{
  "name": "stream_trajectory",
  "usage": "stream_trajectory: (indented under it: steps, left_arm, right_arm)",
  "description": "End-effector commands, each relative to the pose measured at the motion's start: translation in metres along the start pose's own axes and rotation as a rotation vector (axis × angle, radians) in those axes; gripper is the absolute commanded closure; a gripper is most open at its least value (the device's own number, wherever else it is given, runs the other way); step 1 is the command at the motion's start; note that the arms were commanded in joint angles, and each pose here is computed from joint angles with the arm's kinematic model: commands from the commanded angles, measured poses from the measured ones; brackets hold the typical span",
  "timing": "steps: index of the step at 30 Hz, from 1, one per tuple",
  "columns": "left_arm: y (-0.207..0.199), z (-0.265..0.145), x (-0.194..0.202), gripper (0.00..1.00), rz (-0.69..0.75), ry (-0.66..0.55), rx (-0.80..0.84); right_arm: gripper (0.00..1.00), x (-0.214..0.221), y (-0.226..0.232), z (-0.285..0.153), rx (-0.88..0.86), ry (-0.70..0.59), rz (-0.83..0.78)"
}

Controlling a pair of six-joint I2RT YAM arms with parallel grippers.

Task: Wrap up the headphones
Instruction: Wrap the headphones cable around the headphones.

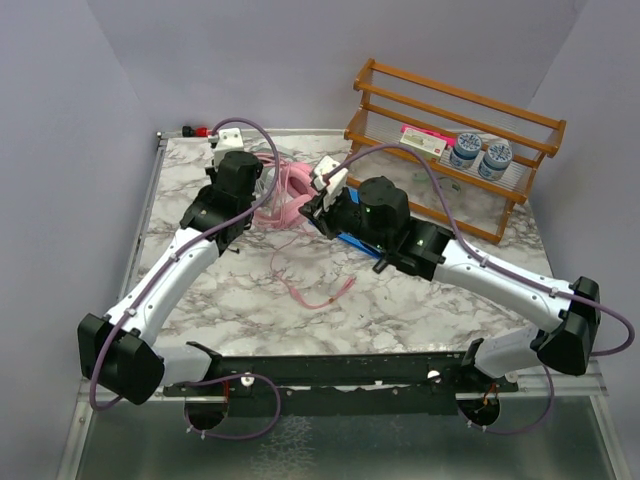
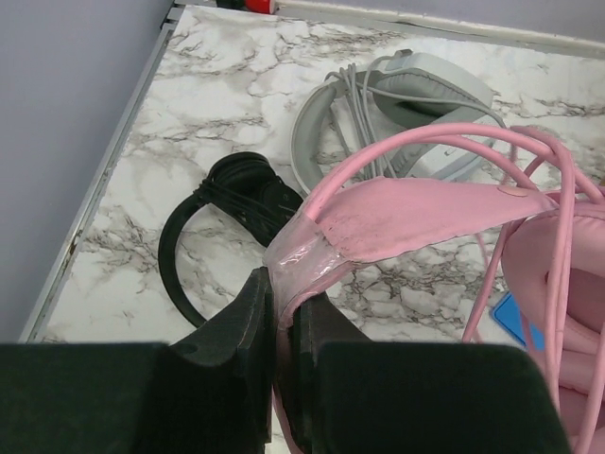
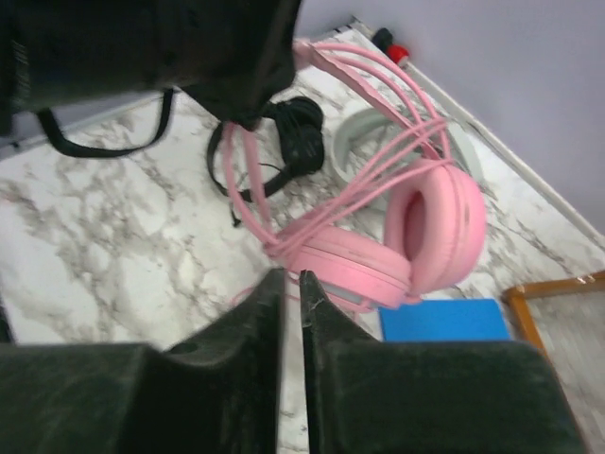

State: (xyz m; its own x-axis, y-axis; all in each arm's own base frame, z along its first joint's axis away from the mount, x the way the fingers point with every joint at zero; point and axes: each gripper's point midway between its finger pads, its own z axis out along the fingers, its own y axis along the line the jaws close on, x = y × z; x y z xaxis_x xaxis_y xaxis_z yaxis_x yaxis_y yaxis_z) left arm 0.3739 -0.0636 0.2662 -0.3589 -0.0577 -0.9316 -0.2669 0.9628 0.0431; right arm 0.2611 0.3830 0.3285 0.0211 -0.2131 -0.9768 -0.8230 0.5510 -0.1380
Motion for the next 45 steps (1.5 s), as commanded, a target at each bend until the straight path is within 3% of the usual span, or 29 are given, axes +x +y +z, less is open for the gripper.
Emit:
stream_trajectory:
  steps: [1, 5, 12, 16, 18, 26, 38, 42, 44, 45]
  left_arm:
    - [-0.004, -0.021, -0.056, 1.00, -0.180, -0.171, 0.071]
    - [-0.018, -0.028, -0.057, 1.00, -0.265, -0.125, 0.143]
    - [-0.032, -0.046, -0.068, 1.00, -0.403, -0.083, 0.236]
    - [-0.033, -0.057, -0.078, 1.00, -0.475, -0.092, 0.273]
    - [-0.033, -0.061, -0.082, 1.00, -0.496, -0.098, 0.286]
    - [-0.036, -0.070, -0.091, 1.00, -0.552, -0.100, 0.324]
    - [-0.041, -0.071, -0.094, 1.00, -0.571, -0.092, 0.345]
    - [-0.042, -0.074, -0.095, 1.00, -0.579, -0.091, 0.358]
    - [-0.042, -0.073, -0.096, 1.00, -0.580, -0.092, 0.356]
    - [-0.041, -0.073, -0.097, 1.00, -0.580, -0.094, 0.352]
  right_arm:
    - [0.74, 0.043, -0.004, -0.006, 0.029, 0.075, 0.026]
    - [0.55, 0.067, -0.004, -0.015, 0.058, -0.032, 0.105]
    - [0.30, 0.121, -0.018, -0.011, 0.166, -0.027, 0.423]
    - [0.05, 0.135, -0.024, -0.009, 0.228, -0.117, 0.605]
    - [0.00, 0.142, -0.025, -0.007, 0.245, -0.158, 0.691]
    - [0.00, 0.165, -0.041, 0.021, 0.374, -0.239, 0.997]
    - [0.05, 0.169, -0.028, 0.084, 0.243, -0.338, 1.053]
    - [0.20, 0.170, -0.018, 0.111, 0.169, -0.359, 1.090]
    - [0.37, 0.169, -0.016, 0.119, 0.148, -0.372, 1.106]
    - [0.54, 0.171, -0.016, 0.122, 0.145, -0.370, 1.113]
